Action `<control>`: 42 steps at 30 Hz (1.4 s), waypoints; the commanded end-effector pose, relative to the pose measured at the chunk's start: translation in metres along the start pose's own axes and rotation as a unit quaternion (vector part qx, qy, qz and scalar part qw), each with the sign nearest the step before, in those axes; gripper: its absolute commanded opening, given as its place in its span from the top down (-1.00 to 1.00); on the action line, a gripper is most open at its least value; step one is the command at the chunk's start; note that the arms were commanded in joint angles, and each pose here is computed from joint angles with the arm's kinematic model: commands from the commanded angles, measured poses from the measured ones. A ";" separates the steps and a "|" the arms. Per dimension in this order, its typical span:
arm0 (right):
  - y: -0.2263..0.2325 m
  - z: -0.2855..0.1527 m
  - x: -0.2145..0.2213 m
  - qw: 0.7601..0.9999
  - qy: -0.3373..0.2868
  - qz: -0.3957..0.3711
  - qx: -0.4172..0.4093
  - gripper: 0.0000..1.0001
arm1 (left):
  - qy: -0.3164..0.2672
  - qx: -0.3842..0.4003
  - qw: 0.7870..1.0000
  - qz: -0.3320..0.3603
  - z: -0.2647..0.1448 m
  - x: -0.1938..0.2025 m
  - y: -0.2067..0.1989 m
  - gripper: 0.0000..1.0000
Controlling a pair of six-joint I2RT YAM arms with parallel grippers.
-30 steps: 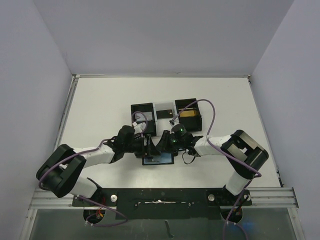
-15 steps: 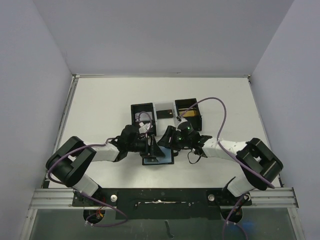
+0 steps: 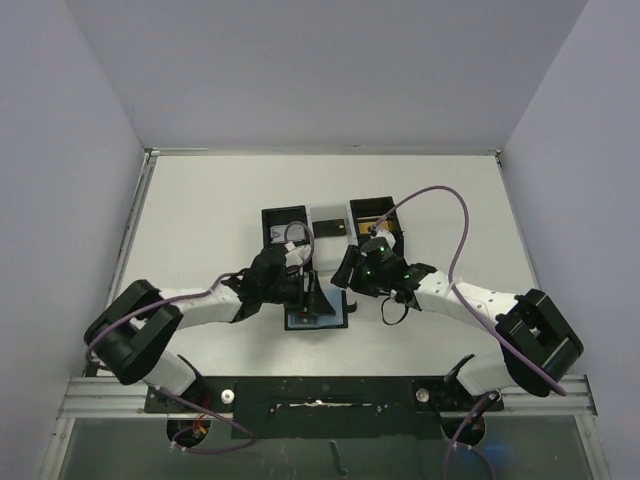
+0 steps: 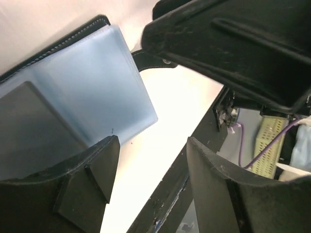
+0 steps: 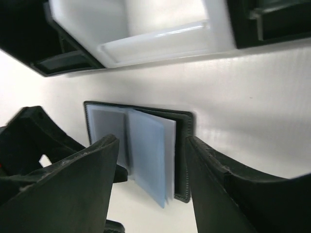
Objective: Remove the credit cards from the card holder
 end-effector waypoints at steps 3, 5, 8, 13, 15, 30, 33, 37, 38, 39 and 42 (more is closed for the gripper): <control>0.049 -0.004 -0.016 0.996 -0.027 -0.069 -0.039 -0.13 | -0.169 -0.108 0.978 0.053 -0.061 -0.036 -0.008 -0.14; 0.060 0.000 -0.009 0.995 -0.020 -0.093 -0.027 -0.12 | -0.226 -0.159 0.961 0.018 -0.084 -0.043 0.004 -0.22; 0.072 0.007 -0.001 0.992 -0.014 -0.126 -0.002 -0.12 | -0.281 -0.229 0.930 -0.052 -0.120 -0.047 0.032 -0.23; 0.086 0.024 0.016 0.985 0.020 -0.168 0.019 -0.16 | -0.343 -0.262 0.898 -0.084 -0.160 -0.050 0.044 -0.28; 0.087 0.029 0.023 0.983 0.031 -0.178 0.030 -0.25 | -0.360 -0.266 0.890 -0.083 -0.169 -0.050 0.042 -0.32; 0.083 0.061 0.047 0.970 0.088 -0.202 0.098 -0.37 | -0.365 -0.272 0.887 -0.083 -0.174 -0.047 0.043 -0.36; 0.077 0.066 0.053 0.968 0.101 -0.201 0.108 -0.26 | -0.366 -0.269 0.887 -0.082 -0.175 -0.049 0.041 -0.36; 0.070 0.067 0.056 0.968 0.103 -0.198 0.119 -0.08 | -0.365 -0.263 0.889 -0.079 -0.174 -0.050 0.040 -0.36; 0.069 0.067 0.055 0.968 0.102 -0.197 0.121 -0.06 | -0.363 -0.262 0.891 -0.079 -0.173 -0.049 0.041 -0.36; 0.067 0.067 0.055 0.967 0.102 -0.196 0.124 -0.02 | -0.361 -0.260 0.892 -0.079 -0.172 -0.049 0.041 -0.36; 0.066 0.065 0.055 0.970 0.103 -0.192 0.106 0.08 | -0.351 -0.253 0.898 -0.077 -0.167 -0.048 0.041 -0.36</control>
Point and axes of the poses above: each gripper's point midway between its finger pads, its own z axis out along the fingers, its own y axis along the line the jaws close on, x = y × z, the point moved 5 cm from there along -z, back along the fingers, and after that the axes turned 4 degrees about -z, right-handed, at the moved point
